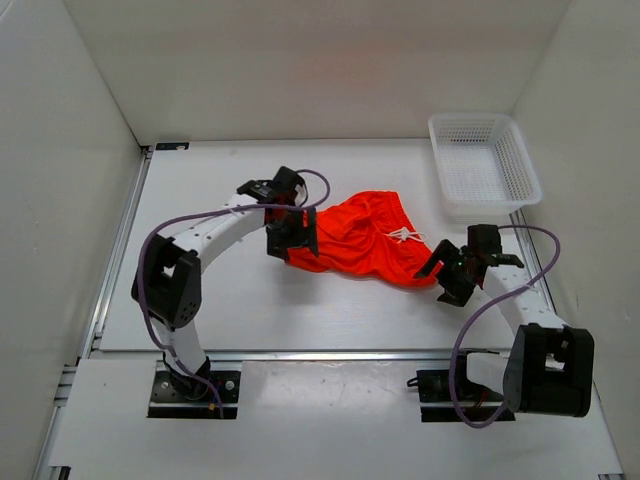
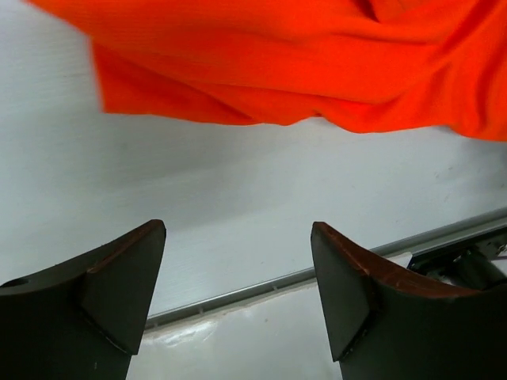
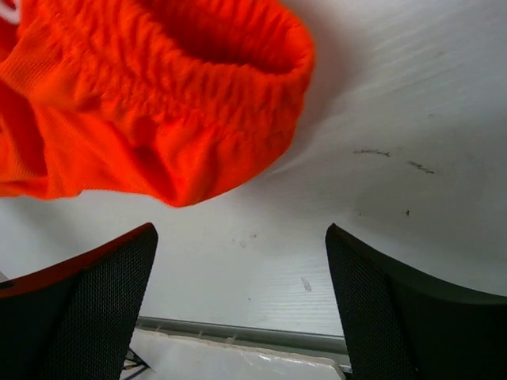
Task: Fold and stack the shorts
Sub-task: Flatten the shorts out
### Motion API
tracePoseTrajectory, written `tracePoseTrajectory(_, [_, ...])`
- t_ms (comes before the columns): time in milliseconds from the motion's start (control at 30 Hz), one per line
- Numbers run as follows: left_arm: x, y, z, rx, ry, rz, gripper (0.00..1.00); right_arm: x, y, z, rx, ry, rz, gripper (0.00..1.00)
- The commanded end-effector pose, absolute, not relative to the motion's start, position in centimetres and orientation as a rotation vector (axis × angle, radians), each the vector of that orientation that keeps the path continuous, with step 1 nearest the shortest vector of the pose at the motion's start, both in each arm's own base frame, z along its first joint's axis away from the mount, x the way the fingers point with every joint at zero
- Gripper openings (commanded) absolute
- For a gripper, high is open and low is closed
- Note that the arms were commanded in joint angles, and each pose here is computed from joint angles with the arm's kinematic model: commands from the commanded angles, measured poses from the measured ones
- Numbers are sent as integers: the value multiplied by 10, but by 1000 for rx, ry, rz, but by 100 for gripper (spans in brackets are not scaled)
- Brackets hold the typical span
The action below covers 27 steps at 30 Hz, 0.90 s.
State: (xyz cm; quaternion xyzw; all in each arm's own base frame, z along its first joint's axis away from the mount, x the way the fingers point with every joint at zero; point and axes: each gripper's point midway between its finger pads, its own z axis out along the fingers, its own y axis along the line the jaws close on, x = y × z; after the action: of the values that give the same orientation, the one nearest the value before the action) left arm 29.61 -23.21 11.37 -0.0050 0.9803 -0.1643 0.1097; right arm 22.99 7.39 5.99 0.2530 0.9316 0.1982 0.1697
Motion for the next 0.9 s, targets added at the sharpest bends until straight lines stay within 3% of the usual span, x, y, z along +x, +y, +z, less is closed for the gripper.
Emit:
tracePoseTrajectory(0, [296, -272, 112, 71, 2838, -578, 85, 250, 74, 62, 791, 2568, 653, 90])
tracePoseTrajectory(333, [329, -286, 69, 103, 2882, -487, 72, 282, 63, 32, 798, 2592, 557, 75])
tracePoseTrajectory(467, [336, -284, 59, 92, 2885, -432, 56, 287, 62, 26, 791, 2604, 552, 51])
tracePoseTrajectory(500, [338, -282, 58, 87, 2878, -409, 50, 287, 62, 26, 791, 2604, 552, 33])
tracePoseTrajectory(600, [345, -279, 61, 42, 2866, -400, 33, 286, 62, 25, 777, 2606, 549, 10])
tracePoseTrajectory(633, [349, -274, 60, 24, 2861, -384, 31, 287, 62, 28, 772, 2598, 551, 7])
tracePoseTrajectory(700, [351, -275, 64, 24, 2851, -392, 14, 290, 61, 30, 753, 2592, 550, 0])
tracePoseTrajectory(733, [353, -274, 63, 21, 2846, -375, 10, 289, 61, 32, 741, 2594, 547, 0])
tracePoseTrajectory(867, [360, -258, 75, -38, 2807, -343, 10, 287, 61, 39, 722, 2584, 547, 0])
